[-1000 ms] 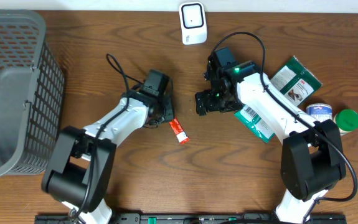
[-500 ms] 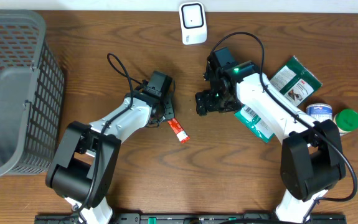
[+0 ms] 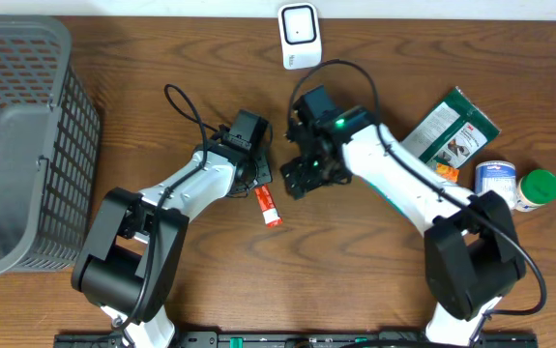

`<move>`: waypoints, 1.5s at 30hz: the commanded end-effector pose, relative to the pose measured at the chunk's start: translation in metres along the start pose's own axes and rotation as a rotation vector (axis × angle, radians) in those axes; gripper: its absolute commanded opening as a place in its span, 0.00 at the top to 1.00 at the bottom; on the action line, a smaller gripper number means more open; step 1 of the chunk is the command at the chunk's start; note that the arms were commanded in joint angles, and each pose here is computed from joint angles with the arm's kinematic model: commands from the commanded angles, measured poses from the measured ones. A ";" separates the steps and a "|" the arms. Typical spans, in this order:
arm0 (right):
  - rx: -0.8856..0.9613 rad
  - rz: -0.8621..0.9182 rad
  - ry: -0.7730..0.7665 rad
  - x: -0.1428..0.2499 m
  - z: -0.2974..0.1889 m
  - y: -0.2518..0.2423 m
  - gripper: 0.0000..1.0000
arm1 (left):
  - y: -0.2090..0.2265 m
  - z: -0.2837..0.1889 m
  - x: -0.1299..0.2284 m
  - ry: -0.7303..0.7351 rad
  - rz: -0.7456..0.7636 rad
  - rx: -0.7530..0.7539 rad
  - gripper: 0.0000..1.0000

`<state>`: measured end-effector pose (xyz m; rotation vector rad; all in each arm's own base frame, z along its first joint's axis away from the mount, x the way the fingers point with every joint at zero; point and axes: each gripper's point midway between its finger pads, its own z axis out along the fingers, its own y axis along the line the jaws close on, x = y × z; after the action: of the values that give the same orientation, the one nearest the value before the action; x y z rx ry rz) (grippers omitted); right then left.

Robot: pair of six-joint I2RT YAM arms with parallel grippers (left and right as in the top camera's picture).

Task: Scan the item barcode
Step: 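Bring the right gripper to the toothpaste box held by the left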

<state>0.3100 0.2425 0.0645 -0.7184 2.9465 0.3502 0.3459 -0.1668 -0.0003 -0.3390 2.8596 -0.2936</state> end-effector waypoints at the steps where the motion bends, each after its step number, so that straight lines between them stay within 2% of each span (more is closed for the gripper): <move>1: -0.005 -0.097 0.004 0.007 0.010 0.019 0.12 | 0.020 0.016 0.013 0.037 -0.003 -0.080 0.91; 4: 0.008 -0.136 0.008 0.013 0.019 0.029 0.14 | 0.020 0.016 0.011 0.030 -0.012 -0.075 0.91; 11: -0.005 -0.029 -0.049 0.002 0.022 0.036 0.14 | 0.034 0.015 0.000 0.026 -0.175 -0.074 0.92; 17: -0.019 0.033 -0.098 -0.011 0.021 0.039 0.13 | 0.039 0.013 -0.005 0.090 -0.272 0.015 0.92; 18: -0.021 0.040 -0.103 -0.012 0.021 0.039 0.15 | 0.038 0.012 -0.005 0.100 -0.280 0.029 0.92; 21: -0.033 0.064 -0.139 -0.018 0.025 0.041 0.35 | 0.035 0.011 -0.003 0.135 -0.301 0.078 0.92; 22: -0.040 0.067 -0.154 -0.020 0.029 0.042 0.45 | 0.033 0.010 -0.003 0.148 -0.308 0.096 0.92; 24: -0.049 0.086 -0.166 -0.018 0.036 0.043 0.49 | 0.033 0.009 -0.003 0.158 -0.317 0.111 0.92; 30: -0.135 0.023 -0.212 -0.010 0.060 0.068 0.44 | 0.038 0.008 -0.003 0.166 -0.334 0.104 0.92; 35: -0.038 -0.010 -0.243 -0.001 0.074 0.064 0.47 | 0.038 0.008 -0.003 0.167 -0.334 0.103 0.91; 40: 0.005 -0.012 -0.251 0.000 0.075 0.059 0.64 | 0.036 0.008 -0.002 0.174 -0.334 0.115 0.92; 45: 0.008 -0.012 -0.244 0.002 0.075 0.059 0.99 | 0.028 0.003 -0.001 0.192 -0.315 0.162 0.91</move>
<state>0.2851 0.3132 0.0040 -0.6421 2.7118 0.4268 0.3548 -0.1399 0.0015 -0.7622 2.8795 -0.6259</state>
